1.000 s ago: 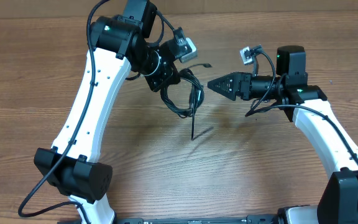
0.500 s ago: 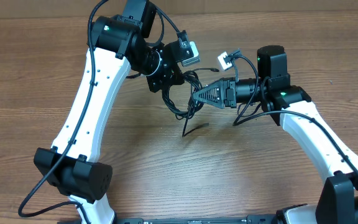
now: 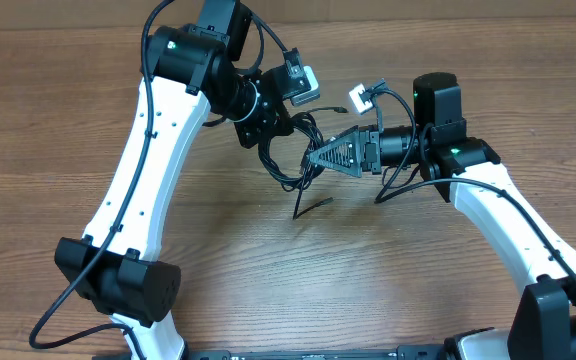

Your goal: Untangle cables

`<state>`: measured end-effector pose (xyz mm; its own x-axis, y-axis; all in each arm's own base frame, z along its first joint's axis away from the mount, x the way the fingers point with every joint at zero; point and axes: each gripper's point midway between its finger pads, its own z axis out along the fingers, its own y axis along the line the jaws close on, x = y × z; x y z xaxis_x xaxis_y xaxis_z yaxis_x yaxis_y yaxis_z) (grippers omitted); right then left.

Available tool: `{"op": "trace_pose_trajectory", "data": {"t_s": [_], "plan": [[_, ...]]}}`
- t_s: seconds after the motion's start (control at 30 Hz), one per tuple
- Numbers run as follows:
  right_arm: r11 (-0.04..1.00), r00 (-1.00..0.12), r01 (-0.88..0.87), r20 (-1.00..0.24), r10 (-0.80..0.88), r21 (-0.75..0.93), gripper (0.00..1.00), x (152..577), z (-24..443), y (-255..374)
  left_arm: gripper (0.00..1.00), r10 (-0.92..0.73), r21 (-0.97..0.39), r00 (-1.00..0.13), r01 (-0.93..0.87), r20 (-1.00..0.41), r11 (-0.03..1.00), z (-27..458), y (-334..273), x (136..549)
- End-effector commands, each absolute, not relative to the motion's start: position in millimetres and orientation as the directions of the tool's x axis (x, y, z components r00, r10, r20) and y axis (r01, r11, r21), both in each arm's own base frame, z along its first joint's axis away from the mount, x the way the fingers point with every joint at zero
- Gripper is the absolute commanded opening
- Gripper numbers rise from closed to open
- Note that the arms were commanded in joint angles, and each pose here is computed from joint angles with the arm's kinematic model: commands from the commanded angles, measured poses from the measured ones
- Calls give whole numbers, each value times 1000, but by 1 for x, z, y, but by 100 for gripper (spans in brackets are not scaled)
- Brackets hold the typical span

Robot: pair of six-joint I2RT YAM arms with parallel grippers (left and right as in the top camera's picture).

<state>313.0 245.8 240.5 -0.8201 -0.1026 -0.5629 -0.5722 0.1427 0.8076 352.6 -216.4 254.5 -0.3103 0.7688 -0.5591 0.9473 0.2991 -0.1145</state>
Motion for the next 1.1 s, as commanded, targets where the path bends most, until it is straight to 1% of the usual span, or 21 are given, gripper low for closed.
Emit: {"op": "trace_pose_trajectory", "data": {"t_s": [0.0, 0.07, 0.1, 0.13, 0.23, 0.37, 0.4, 0.47, 0.5, 0.53, 0.57, 0.6, 0.67, 0.73, 0.8, 0.83, 0.87, 0.9, 0.97, 1.03, 1.07], "plan": [[147, -783, -621, -613, -101, 770, 65, 312, 253, 252, 4, 751, -146, -305, 951, -586, 272, 260, -232, 345], [171, -779, -626, -621, -89, 761, 56, 317, 252, 252, 4, 758, -144, -291, 956, -583, 256, 259, -236, 342], [189, -777, -627, -624, -83, 756, 47, 320, 250, 251, 4, 762, -144, -283, 959, -582, 246, 259, -238, 339], [206, -776, -626, -626, -77, 752, 30, 323, 249, 251, 4, 767, -145, -276, 961, -579, 237, 258, -238, 337], [236, -776, -622, -627, -63, 746, 4, 329, 246, 248, 4, 788, -157, -256, 967, -560, 202, 255, -236, 327], [253, -778, -616, -627, -44, 746, 4, 335, 246, 240, 4, 811, -169, -276, 961, -516, 219, 250, -226, 323], [256, -778, -614, -627, -39, 746, 4, 336, 246, 238, 11, 808, -175, -291, 956, -512, 234, 250, -224, 324], [269, -782, -606, -623, -27, 749, 4, 340, 245, 232, 33, 788, -198, -350, 937, -506, 289, 250, -222, 328], [279, -784, -601, -621, -20, 749, 4, 342, 244, 230, 68, 769, -213, -400, 916, -499, 339, 251, -221, 332], [290, -787, -593, -617, -13, 751, 4, 344, 243, 227, 89, 734, -235, -475, 879, -486, 414, 251, -219, 338], [295, -789, -589, -614, -7, 753, 4, 345, 243, 224, 99, 690, -259, -550, 834, -470, 488, 251, -216, 344], [298, -790, -586, -613, -3, 754, 4, 347, 242, 222, 100, 619, -290, -647, 758, -445, 585, 250, -211, 351], [304, -804, -564, -595, 14, 768, 4, 349, 243, 219, 99, 441, -360, -810, 573, -386, 737, 251, -204, 363], [305, -814, -547, -580, 24, 780, 4, 350, 243, 217, 100, 238, -448, -917, 367, -319, 815, 254, -203, 372], [305, -814, -547, -580, 24, 780, 4, 350, 243, 217, 100, 66, -503, -972, 173, -224, 847, 253, -202, 373], [305, -816, -545, -578, 24, 781, 4, 350, 243, 217, 99, 35, -511, -978, 137, -204, 849, 252, -202, 373], [304, -818, -542, -575, 25, 784, 4, 350, 243, 217, 100, 42, -511, -979, 141, -201, 848, 250, -205, 372], [304, -827, -528, -562, 31, 793, 4, 350, 243, 217, 97, 64, -507, -977, 162, -205, 847, 248, -209, 370], [302, -847, -494, -529, 43, 815, 4, 350, 243, 217, 81, 95, -504, -975, 187, -202, 843, 240, -218, 366], [300, -860, -471, -508, 53, 829, 4, 351, 244, 217, 59, 121, -501, -976, 198, -182, 842, 230, -226, 359], [299, -866, -459, -496, 58, 837, 4, 351, 244, 217, 52, 131, -500, -976, 201, -171, 842, 224, -229, 356]]}}
